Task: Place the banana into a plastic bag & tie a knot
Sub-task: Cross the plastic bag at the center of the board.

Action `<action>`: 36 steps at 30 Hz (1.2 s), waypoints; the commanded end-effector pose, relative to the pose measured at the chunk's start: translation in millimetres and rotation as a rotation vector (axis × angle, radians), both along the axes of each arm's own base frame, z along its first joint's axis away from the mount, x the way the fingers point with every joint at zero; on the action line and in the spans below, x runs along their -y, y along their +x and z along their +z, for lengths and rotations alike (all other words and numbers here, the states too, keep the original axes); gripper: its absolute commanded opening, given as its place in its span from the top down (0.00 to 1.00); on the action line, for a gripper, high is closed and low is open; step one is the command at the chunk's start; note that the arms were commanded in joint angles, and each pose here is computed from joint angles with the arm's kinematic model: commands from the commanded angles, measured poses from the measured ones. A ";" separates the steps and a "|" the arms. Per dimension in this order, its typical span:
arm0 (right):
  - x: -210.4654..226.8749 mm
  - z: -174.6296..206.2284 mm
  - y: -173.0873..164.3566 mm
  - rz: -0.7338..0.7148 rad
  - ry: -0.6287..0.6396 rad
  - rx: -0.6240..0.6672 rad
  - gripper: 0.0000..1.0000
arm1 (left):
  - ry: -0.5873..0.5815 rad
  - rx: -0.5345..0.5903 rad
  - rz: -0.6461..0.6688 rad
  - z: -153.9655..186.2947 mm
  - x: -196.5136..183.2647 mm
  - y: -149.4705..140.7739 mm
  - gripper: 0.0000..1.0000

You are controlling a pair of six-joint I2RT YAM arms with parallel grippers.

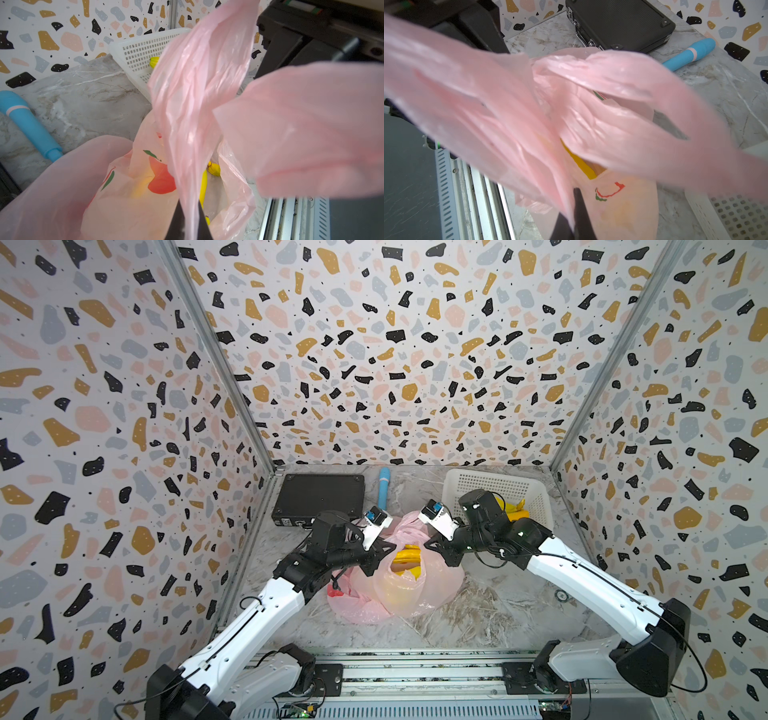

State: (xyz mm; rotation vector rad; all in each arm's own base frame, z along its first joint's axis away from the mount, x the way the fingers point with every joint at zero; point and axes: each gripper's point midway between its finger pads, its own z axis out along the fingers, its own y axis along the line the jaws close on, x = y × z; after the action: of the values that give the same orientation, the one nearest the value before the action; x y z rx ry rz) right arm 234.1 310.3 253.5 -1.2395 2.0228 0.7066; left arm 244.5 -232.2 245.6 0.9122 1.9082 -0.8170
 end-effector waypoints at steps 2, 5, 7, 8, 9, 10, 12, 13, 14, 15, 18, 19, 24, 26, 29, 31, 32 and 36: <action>-5.2 9.6 -3.3 0.019 0.004 0.003 1.00 | -0.040 0.069 -0.041 16.2 4.6 -4.1 0.80; -6.1 7.4 -2.8 0.017 -0.001 0.001 1.00 | -0.054 0.081 -0.049 21.3 5.5 -5.6 0.68; -6.1 6.9 -2.1 0.015 -0.004 0.001 1.00 | -0.061 0.090 -0.053 25.3 6.2 -5.9 0.61; -6.1 5.9 -1.6 0.013 -0.006 -0.001 1.00 | -0.064 0.092 -0.056 27.1 6.5 -6.3 0.58; -5.9 6.3 -1.4 0.010 -0.006 0.000 1.00 | -0.068 0.092 -0.060 28.5 7.1 -6.6 0.56; -6.1 6.2 -0.8 0.008 -0.007 -0.001 1.00 | -0.072 0.093 -0.066 30.0 8.0 -7.1 0.55; -6.2 5.8 0.7 0.002 -0.011 -0.002 1.00 | -0.076 0.092 -0.073 31.2 9.2 -7.4 0.52; -6.6 5.6 0.9 0.002 -0.012 -0.004 1.00 | -0.080 0.093 -0.076 32.3 9.7 -7.3 0.51; -6.6 4.8 1.5 -0.002 -0.015 -0.007 1.00 | -0.078 0.090 -0.077 31.5 10.0 -7.0 0.49; -6.8 4.6 2.3 -0.006 -0.016 -0.009 1.00 | -0.080 0.093 -0.077 32.7 10.3 -6.8 0.47; -7.5 3.8 3.4 -0.010 -0.022 -0.016 1.00 | -0.080 0.095 -0.081 33.5 10.9 -6.4 0.41; -7.8 3.6 4.0 -0.011 -0.023 -0.017 1.00 | -0.081 0.100 -0.081 34.8 10.8 -6.4 0.38; -8.6 3.6 4.8 -0.015 -0.024 -0.023 1.00 | -0.079 0.126 -0.069 40.2 8.7 -5.3 0.21; -8.3 4.2 4.6 -0.016 -0.023 -0.024 1.00 | -0.075 0.130 -0.058 39.6 6.8 -5.2 0.17; -7.6 4.8 4.5 -0.019 -0.024 -0.024 1.00 | -0.093 0.168 -0.046 47.0 6.6 -2.2 0.17; -7.7 4.6 3.8 -0.016 -0.024 -0.026 1.00 | -0.100 0.177 -0.040 50.1 6.5 -0.8 0.17; -7.6 4.9 3.9 -0.017 -0.024 -0.026 1.00 | -0.101 0.181 -0.037 51.3 6.5 0.0 0.18; -7.7 6.4 3.9 -0.019 -0.020 -0.026 1.00 | -0.106 0.176 -0.050 53.5 11.3 4.7 0.23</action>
State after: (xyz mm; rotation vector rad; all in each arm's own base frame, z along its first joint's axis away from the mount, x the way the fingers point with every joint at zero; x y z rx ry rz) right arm 238.8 318.0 240.5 -1.2459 2.0934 0.6956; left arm 242.9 -238.0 272.9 0.9398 1.7686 -0.8344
